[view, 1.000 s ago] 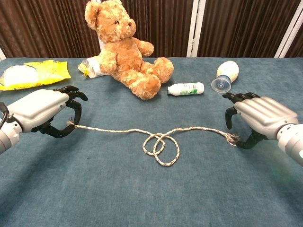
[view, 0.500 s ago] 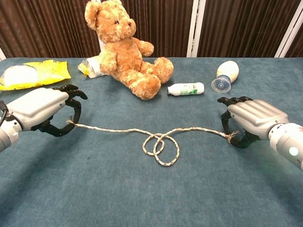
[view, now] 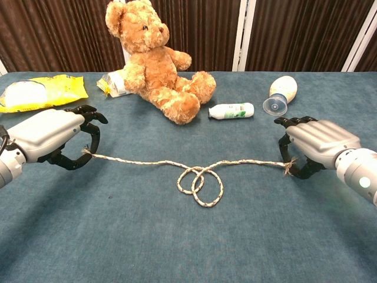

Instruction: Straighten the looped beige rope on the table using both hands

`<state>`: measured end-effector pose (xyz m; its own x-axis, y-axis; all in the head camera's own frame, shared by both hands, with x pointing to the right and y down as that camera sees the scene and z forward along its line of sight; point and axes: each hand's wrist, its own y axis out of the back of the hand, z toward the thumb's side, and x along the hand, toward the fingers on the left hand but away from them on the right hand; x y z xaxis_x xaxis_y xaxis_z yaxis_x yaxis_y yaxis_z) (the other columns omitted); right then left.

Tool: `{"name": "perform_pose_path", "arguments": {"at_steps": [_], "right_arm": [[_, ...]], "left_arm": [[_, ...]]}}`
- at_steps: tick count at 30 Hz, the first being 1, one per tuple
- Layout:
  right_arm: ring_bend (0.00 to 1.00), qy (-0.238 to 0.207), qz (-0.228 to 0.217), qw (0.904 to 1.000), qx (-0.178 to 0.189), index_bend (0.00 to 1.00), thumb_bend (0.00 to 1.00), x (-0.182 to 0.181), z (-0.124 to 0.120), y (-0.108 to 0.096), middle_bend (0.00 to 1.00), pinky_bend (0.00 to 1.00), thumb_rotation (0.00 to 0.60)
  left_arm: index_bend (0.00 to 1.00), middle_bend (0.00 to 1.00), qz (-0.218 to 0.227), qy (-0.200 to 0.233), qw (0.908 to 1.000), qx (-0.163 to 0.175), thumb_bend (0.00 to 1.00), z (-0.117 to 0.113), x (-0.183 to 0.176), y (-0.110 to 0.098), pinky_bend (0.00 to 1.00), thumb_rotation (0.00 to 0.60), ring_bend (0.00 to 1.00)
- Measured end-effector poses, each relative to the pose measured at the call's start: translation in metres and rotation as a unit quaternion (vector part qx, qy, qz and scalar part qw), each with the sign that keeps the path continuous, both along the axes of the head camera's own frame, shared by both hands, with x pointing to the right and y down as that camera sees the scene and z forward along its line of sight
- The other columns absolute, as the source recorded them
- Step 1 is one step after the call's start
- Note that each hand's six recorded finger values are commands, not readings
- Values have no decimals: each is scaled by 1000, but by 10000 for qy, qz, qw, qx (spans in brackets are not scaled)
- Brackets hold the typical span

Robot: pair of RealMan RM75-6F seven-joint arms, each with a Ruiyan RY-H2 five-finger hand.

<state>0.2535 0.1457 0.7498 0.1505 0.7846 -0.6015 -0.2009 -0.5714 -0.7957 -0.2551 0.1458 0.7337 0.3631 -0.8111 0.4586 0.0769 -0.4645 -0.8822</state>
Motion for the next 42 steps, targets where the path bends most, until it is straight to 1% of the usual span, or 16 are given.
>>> {"name": "perform_pose_path", "arguments": {"at_steps": [5,8,16,21,26,33,42], "right_arm": [[0,8,15,9999,121,775,608,9,-8,-5,109,0,600],[0,-12,91,9997,219,775,608,21,-16,-9,111,0,600],[0,21,519,9973,517,776,607,77,-44,-28,112,0,600],[0,171,742,9953,598,777,607,115,-55,-33,112,0,600],[0,369,865,9938,590,777,607,144,-55,-31,113,0,600],[0,559,1105,9909,526,777,607,180,-52,-26,117,0,600],[0,632,1395,9871,464,777,607,210,-50,-24,117,0,600]], "left_arm": [[668,152,-31,-45,9999,96,442,-4,-7,-3,179,600,36],[668,152,-48,-98,9998,181,440,-8,-14,-6,180,600,36],[668,153,-116,-430,9984,347,441,-17,-49,-9,181,600,36],[668,153,-222,-646,9970,362,442,-20,-76,-5,182,600,37],[668,154,-296,-767,9959,387,440,-23,-93,-2,182,600,37],[668,155,-389,-910,9944,383,442,-22,-109,-3,183,600,37],[668,158,-632,-1132,9911,309,442,-16,-134,-5,183,600,43]]}}
